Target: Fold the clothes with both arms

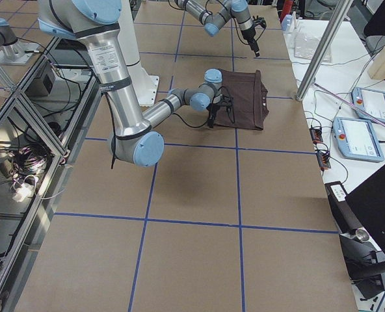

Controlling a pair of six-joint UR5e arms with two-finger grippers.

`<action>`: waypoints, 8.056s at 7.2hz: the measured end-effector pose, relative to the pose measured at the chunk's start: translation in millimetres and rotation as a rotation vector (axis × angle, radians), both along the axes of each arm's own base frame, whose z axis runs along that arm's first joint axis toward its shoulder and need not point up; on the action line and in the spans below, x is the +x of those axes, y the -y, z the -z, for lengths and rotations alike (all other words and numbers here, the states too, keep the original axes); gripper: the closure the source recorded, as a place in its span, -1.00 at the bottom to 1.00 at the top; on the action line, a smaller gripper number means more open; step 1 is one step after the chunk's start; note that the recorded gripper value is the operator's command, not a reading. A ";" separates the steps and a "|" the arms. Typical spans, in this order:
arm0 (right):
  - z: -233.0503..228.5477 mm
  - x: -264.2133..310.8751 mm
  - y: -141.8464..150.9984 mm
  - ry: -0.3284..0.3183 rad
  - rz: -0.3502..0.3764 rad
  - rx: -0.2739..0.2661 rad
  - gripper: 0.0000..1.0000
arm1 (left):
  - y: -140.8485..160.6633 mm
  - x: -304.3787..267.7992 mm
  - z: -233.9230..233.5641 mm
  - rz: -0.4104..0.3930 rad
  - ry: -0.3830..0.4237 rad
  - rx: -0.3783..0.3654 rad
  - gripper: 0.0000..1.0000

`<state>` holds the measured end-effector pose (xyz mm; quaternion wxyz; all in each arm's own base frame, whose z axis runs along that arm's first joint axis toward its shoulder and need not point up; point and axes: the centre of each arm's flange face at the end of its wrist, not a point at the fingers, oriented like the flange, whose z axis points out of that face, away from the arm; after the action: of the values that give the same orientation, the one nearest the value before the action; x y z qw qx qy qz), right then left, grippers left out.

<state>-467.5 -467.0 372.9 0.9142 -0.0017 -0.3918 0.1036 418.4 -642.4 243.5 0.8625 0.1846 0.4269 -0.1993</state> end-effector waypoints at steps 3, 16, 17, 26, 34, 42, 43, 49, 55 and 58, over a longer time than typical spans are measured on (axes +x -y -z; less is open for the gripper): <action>4.0 2.9 -2.0 0.012 0.008 -0.004 1.00 | -3.0 -2.0 0.1 -0.003 -0.005 0.001 -1.00; 48.4 70.6 -269.6 0.111 0.144 -0.211 -1.00 | -136.5 57.8 33.8 -0.149 -0.125 -0.055 -1.00; 70.9 81.4 -228.4 0.169 0.054 -0.183 -1.00 | -185.6 97.2 31.1 -0.161 -0.161 -0.166 -1.00; 126.7 123.0 -129.4 0.293 -0.146 -0.097 -1.00 | -317.7 195.2 13.1 -0.040 -0.101 -0.456 -0.36; 128.3 124.8 -130.3 0.297 -0.145 -0.095 -1.00 | -290.4 182.9 11.8 -0.015 -0.081 -0.408 1.00; 131.9 126.6 -131.0 0.305 -0.148 -0.088 -1.00 | -49.4 101.5 -55.4 0.052 0.080 -0.115 1.00; 132.3 126.2 -131.1 0.305 -0.148 -0.088 -1.00 | -15.9 114.6 -58.8 0.041 0.061 -0.048 1.00; 125.7 120.3 -129.7 0.286 -0.148 -0.092 -1.00 | 46.8 134.9 -34.2 0.039 0.045 0.091 -1.00; 120.7 16.1 -89.8 0.068 0.018 0.026 -1.00 | -7.2 13.4 17.3 -0.097 0.032 0.047 -1.00; 121.9 -70.2 -108.5 -0.031 0.107 0.053 -1.00 | -54.2 -12.6 70.5 -0.170 -0.007 0.019 -1.00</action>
<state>-537.7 -358.5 251.0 0.9242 0.0030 -0.3793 0.0440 405.7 -588.3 173.0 0.8730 0.1549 0.4461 -0.1219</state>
